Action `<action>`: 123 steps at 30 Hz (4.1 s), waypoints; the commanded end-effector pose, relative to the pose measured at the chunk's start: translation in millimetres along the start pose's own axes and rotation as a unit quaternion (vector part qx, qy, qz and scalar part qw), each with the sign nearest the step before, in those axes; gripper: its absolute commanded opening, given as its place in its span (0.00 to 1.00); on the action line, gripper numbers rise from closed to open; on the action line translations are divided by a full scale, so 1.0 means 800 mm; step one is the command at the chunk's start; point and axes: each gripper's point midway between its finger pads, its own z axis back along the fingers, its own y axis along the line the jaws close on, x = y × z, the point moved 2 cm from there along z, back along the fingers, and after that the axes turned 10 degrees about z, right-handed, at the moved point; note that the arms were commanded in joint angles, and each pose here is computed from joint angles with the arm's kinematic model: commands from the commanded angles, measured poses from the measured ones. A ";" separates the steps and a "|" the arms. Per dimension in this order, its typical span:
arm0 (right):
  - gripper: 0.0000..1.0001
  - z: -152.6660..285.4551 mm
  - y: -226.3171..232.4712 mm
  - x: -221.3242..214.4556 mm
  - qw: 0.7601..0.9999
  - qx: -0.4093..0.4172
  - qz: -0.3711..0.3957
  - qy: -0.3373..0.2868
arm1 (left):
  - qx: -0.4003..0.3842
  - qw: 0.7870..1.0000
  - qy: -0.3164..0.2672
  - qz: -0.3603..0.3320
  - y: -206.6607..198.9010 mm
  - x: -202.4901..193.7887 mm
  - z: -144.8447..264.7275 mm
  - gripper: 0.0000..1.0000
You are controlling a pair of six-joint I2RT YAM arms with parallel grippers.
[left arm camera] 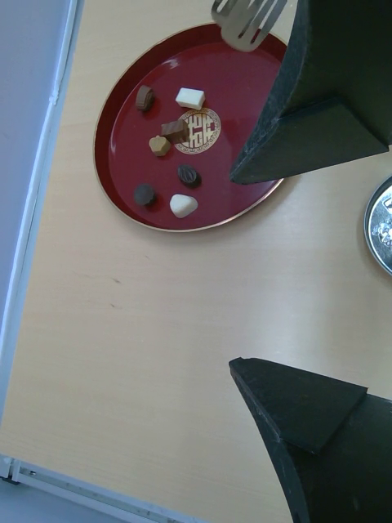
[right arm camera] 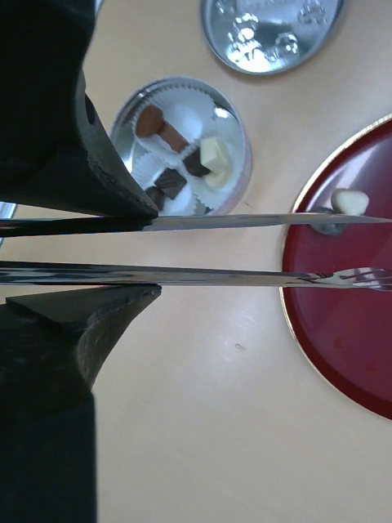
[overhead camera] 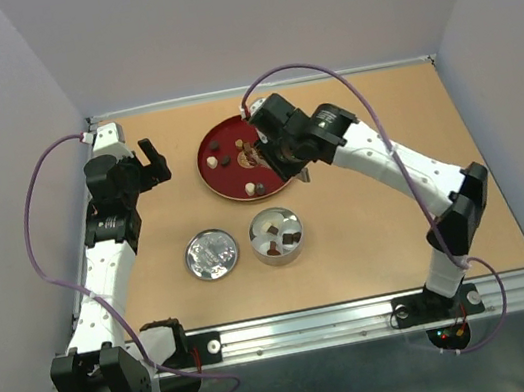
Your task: Pack the chocolate
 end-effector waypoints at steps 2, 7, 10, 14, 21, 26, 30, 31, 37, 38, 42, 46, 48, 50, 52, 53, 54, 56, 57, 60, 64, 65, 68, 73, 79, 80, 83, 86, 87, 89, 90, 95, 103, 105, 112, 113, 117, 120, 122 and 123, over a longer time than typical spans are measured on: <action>0.42 -0.032 -0.044 0.037 0.995 -0.074 -0.042 -0.042 | -0.007 1.000 -0.021 -0.006 -0.005 0.016 0.001 0.99; 0.43 -0.073 -0.055 0.041 0.994 -0.088 -0.060 -0.033 | -0.016 1.000 -0.020 -0.005 -0.009 0.017 0.001 0.99; 0.43 -0.098 -0.066 0.038 0.993 -0.092 -0.072 -0.020 | -0.018 1.000 -0.020 -0.004 -0.010 0.016 0.002 0.99; 0.43 -0.122 -0.067 0.035 0.993 -0.089 -0.074 -0.009 | -0.019 1.000 -0.021 -0.004 -0.010 0.017 0.002 0.99; 0.45 -0.139 -0.066 0.041 0.994 -0.078 -0.082 -0.011 | -0.024 1.000 -0.019 -0.003 -0.012 0.017 0.001 0.99; 0.45 -0.146 -0.061 0.043 0.994 -0.066 -0.084 -0.012 | -0.025 1.000 -0.019 -0.003 -0.012 0.017 0.002 0.99; 0.45 -0.151 -0.058 0.041 0.994 -0.061 -0.089 -0.008 | -0.025 0.999 -0.021 -0.003 -0.013 0.018 0.003 0.99; 0.45 -0.151 -0.058 0.042 0.994 -0.062 -0.090 -0.010 | -0.024 0.999 -0.020 -0.003 -0.012 0.017 0.002 0.99; 0.45 -0.152 -0.062 0.034 0.993 -0.075 -0.089 -0.002 | -0.025 0.999 -0.020 -0.003 -0.013 0.017 0.002 0.99; 0.45 -0.153 -0.061 0.030 0.993 -0.076 -0.087 0.003 | -0.025 0.999 -0.021 -0.003 -0.013 0.018 0.002 0.99; 0.45 -0.152 -0.061 0.021 0.993 -0.079 -0.089 0.010 | -0.025 0.999 -0.020 -0.003 -0.013 0.018 0.002 0.99; 0.45 -0.155 -0.057 0.014 0.993 -0.073 -0.091 0.018 | -0.025 1.000 -0.019 -0.003 -0.012 0.017 0.002 0.99; 0.45 -0.158 -0.056 0.012 0.993 -0.072 -0.093 0.021 | -0.024 1.000 -0.019 -0.003 -0.012 0.016 0.001 0.99; 0.45 -0.158 -0.055 0.011 0.993 -0.070 -0.095 0.022 | -0.023 1.000 -0.018 -0.004 -0.012 0.016 0.001 0.99; 0.45 -0.161 -0.053 0.010 0.993 -0.067 -0.094 0.024 | -0.023 1.000 -0.019 -0.003 -0.011 0.016 0.002 0.99; 0.45 -0.163 -0.051 0.009 0.993 -0.065 -0.093 0.026 | -0.022 1.000 -0.019 -0.004 -0.011 0.016 0.001 0.99; 0.45 -0.165 -0.050 0.009 0.993 -0.063 -0.093 0.027 | -0.022 1.000 -0.019 -0.004 -0.011 0.016 0.001 0.99; 0.45 -0.171 -0.047 0.008 0.994 -0.060 -0.091 0.031 | -0.022 1.000 -0.019 -0.004 -0.011 0.016 0.002 0.99; 0.45 -0.174 -0.047 0.007 0.994 -0.058 -0.092 0.033 | -0.021 1.000 -0.019 -0.004 -0.011 0.016 0.001 0.99; 0.45 -0.178 -0.044 0.006 0.994 -0.055 -0.090 0.035 | -0.021 1.000 -0.020 -0.005 -0.011 0.017 0.001 0.99; 0.44 -0.180 -0.044 0.003 0.994 -0.054 -0.088 0.039 | -0.021 1.000 -0.022 -0.004 -0.011 0.018 0.002 0.99; 0.43 -0.179 -0.043 0.003 0.994 -0.054 -0.087 0.039 | -0.020 1.000 -0.021 -0.005 -0.011 0.017 0.002 0.99; 0.42 -0.181 -0.042 -0.004 0.994 -0.054 -0.081 0.048 | -0.021 1.000 -0.022 -0.004 -0.011 0.018 0.002 0.99; 0.31 -0.182 -0.047 -0.013 0.994 -0.063 -0.070 0.062 | -0.020 1.000 -0.023 -0.005 -0.011 0.019 0.003 0.99; 0.26 -0.149 -0.056 -0.001 0.995 -0.066 -0.068 0.042 | -0.020 1.000 -0.023 -0.005 -0.010 0.019 0.003 0.99; 0.26 -0.144 -0.054 0.000 0.995 -0.060 -0.067 0.038 | -0.020 1.000 -0.024 -0.006 -0.011 0.019 0.003 0.99; 0.26 -0.110 -0.054 0.013 0.996 -0.039 -0.074 0.008 | -0.020 1.000 -0.024 -0.004 -0.011 0.019 0.003 0.99; 0.25 -0.079 -0.054 0.019 0.996 -0.022 -0.080 -0.014 | -0.020 1.000 -0.023 -0.004 -0.010 0.018 0.003 0.99; 0.25 -0.065 -0.054 0.020 0.996 -0.017 -0.081 -0.021 | -0.020 1.000 -0.023 -0.004 -0.010 0.018 0.003 0.99; 0.25 -0.054 -0.050 0.018 0.996 -0.001 -0.082 -0.022 | -0.019 1.000 -0.022 -0.004 -0.010 0.018 0.003 0.99; 0.25 -0.049 -0.048 0.017 0.996 0.005 -0.083 -0.024 | -0.019 1.000 -0.022 -0.005 -0.010 0.018 0.003 0.99; 0.25 -0.009 -0.016 -0.006 0.994 0.078 -0.077 -0.011 | -0.018 1.000 -0.024 -0.006 -0.010 0.020 0.004 0.99; 0.25 0.061 0.022 -0.057 0.984 0.158 -0.067 0.038 | -0.013 1.000 -0.023 -0.006 -0.008 0.019 0.002 0.99; 0.25 0.068 0.023 -0.072 0.984 0.154 -0.068 0.056 | -0.012 1.000 -0.024 -0.006 -0.007 0.019 0.003 0.99; 0.25 0.102 0.025 -0.100 0.980 0.167 -0.075 0.072 | -0.008 1.000 -0.024 -0.007 -0.006 0.018 0.003 0.99; 0.25 0.106 0.027 -0.103 0.979 0.172 -0.079 0.073 | -0.008 1.000 -0.024 -0.007 -0.006 0.018 0.003 0.99; 0.25 0.106 0.030 -0.116 0.978 0.174 -0.079 0.088 | -0.009 1.000 -0.022 -0.006 -0.006 0.017 0.003 0.99; 0.25 0.101 0.035 -0.122 0.975 0.181 -0.076 0.100 | -0.007 1.000 -0.024 -0.006 -0.005 0.018 0.003 0.99; 0.25 0.099 0.039 -0.124 0.975 0.185 -0.072 0.104 | -0.006 1.000 -0.023 -0.006 -0.005 0.017 0.003 0.99; 0.25 0.097 0.041 -0.126 0.974 0.186 -0.070 0.109 | -0.007 1.000 -0.024 -0.007 -0.005 0.018 0.004 0.99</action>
